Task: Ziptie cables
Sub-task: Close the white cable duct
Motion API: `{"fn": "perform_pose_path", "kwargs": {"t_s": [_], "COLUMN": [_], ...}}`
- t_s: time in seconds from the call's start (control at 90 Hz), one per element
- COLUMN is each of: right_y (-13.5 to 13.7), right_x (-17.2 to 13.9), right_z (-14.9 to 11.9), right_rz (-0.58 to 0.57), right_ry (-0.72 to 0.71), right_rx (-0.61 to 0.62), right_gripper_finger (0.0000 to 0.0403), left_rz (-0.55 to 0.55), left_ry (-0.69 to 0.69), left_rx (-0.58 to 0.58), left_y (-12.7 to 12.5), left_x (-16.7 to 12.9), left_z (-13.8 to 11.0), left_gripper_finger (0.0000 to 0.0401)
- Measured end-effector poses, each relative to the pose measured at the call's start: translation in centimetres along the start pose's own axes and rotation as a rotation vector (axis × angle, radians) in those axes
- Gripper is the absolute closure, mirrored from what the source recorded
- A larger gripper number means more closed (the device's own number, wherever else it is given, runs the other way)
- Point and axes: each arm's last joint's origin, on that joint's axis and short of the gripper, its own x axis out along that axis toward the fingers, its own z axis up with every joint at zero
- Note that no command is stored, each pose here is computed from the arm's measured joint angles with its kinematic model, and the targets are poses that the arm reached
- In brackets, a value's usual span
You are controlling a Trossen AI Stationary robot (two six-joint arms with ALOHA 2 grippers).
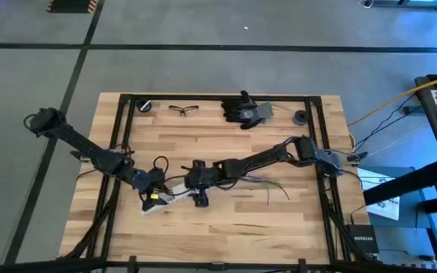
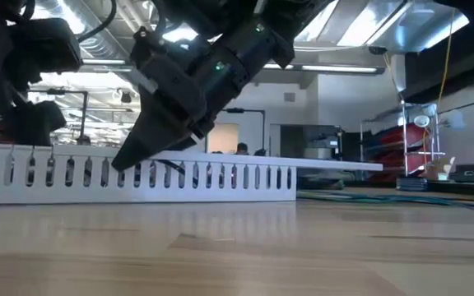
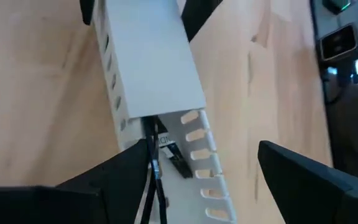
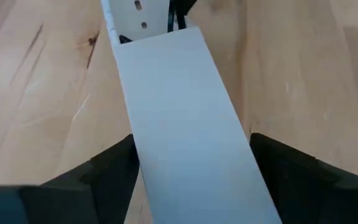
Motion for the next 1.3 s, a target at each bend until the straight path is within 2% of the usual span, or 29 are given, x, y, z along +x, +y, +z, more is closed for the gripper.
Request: {"fn": "perform_pose_path", "kwargs": {"t_s": [0.133, 0.256, 0.544, 0.733, 0.867, 0.989, 1.178, 1.3], "right_y": [-0.3, -0.4, -0.3, -0.3, -0.3, -0.2, -0.2, -0.2], "right_x": [0.1, 0.2, 0.2, 0.2, 0.2, 0.2, 0.2, 0.2], "right_z": [-0.2, -0.3, -0.5, -0.6, -0.6, -0.6, -0.6, -0.6], "right_rz": [-0.030, -0.038, -0.034, -0.031, -0.030, -0.026, -0.025, -0.024], "right_ry": [0.013, 0.020, 0.038, 0.049, 0.050, 0.051, 0.051, 0.054], "right_rx": [0.001, 0.002, -0.004, -0.005, -0.005, -0.005, -0.006, -0.006], "right_gripper_finger": [0.0118, 0.0119, 0.0119, 0.0119, 0.0119, 0.0119, 0.0119, 0.0119], "left_rz": [-0.053, -0.047, 0.143, 0.188, 0.155, 0.114, 0.245, 0.308], "left_ry": [0.015, 0.021, 0.033, 0.085, 0.096, 0.049, 0.160, 0.172], "left_rx": [-0.047, -0.077, -0.065, -0.075, -0.039, 0.007, 0.085, 0.050], "left_y": [-0.8, -1.0, 0.0, 0.1, -0.8, -2.0, -0.2, 1.0], "left_x": [-0.1, -0.1, -0.2, -0.6, -1.6, -3.0, -2.9, -2.9], "left_z": [-0.1, -0.4, -1.7, -2.2, -1.3, 0.5, -0.7, -0.5], "left_gripper_finger": [0.0118, 0.0118, 0.0119, 0.0119, 0.0119, 0.0119, 0.0119, 0.0119]}}
